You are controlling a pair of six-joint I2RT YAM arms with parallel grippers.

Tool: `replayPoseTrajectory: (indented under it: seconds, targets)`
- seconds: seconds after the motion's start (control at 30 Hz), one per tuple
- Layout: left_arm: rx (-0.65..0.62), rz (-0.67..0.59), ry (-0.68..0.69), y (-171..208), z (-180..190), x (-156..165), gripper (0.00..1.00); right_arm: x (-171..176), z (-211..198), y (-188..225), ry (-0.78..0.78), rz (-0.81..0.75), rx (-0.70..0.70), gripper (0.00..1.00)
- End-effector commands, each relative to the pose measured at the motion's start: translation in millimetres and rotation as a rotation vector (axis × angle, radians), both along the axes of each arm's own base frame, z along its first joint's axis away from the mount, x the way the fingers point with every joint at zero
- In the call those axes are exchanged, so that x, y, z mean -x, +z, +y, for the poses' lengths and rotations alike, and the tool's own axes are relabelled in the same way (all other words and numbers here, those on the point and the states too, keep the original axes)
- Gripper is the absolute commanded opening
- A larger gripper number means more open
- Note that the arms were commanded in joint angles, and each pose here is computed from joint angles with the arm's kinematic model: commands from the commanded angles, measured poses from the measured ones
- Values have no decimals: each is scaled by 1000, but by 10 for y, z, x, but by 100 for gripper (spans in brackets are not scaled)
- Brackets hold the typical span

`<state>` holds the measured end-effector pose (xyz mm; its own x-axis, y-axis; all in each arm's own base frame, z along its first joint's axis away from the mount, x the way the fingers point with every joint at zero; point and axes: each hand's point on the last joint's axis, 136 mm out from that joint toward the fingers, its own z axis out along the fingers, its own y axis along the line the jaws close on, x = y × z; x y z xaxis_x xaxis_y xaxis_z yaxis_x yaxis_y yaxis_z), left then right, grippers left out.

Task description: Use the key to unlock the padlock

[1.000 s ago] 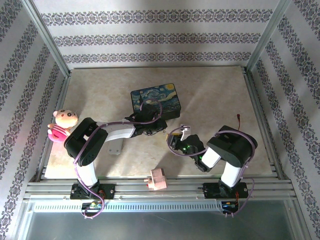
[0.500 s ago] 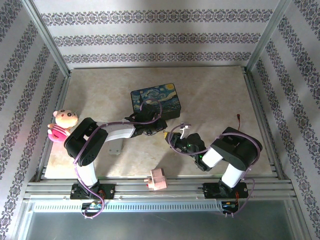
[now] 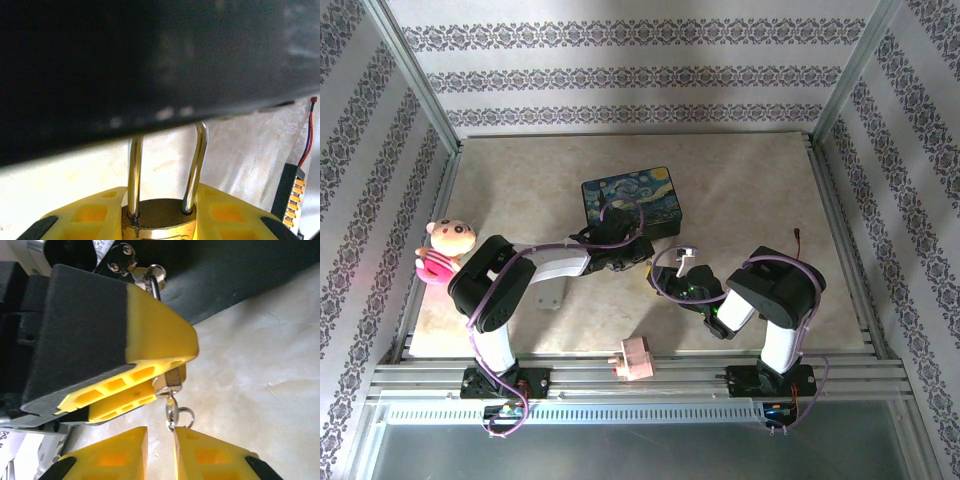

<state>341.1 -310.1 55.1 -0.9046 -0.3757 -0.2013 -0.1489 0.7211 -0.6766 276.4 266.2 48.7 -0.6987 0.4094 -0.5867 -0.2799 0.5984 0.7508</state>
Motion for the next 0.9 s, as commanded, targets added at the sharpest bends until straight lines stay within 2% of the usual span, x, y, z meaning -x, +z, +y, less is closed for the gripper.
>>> replayPoseTrajectory:
  seconds: [0.0, 0.33, 0.5, 0.8, 0.87]
  targets:
    - [94, 21, 4, 99, -77, -28, 20, -106, 0, 69, -31, -14, -38, 21]
    - [97, 28, -6, 94, -93, -23, 20, -200, 48, 177, -23, -48, -54, 18]
    - [97, 20, -9, 122, -98, -30, 20, -228, 67, 160, -18, -40, -60, 1]
    - [100, 30, -21, 94, -114, -7, 20, -250, 61, 188, -16, -44, -68, 0]
    - [103, 31, -24, 93, -122, -5, 20, -318, 119, 297, -14, -71, -89, 0]
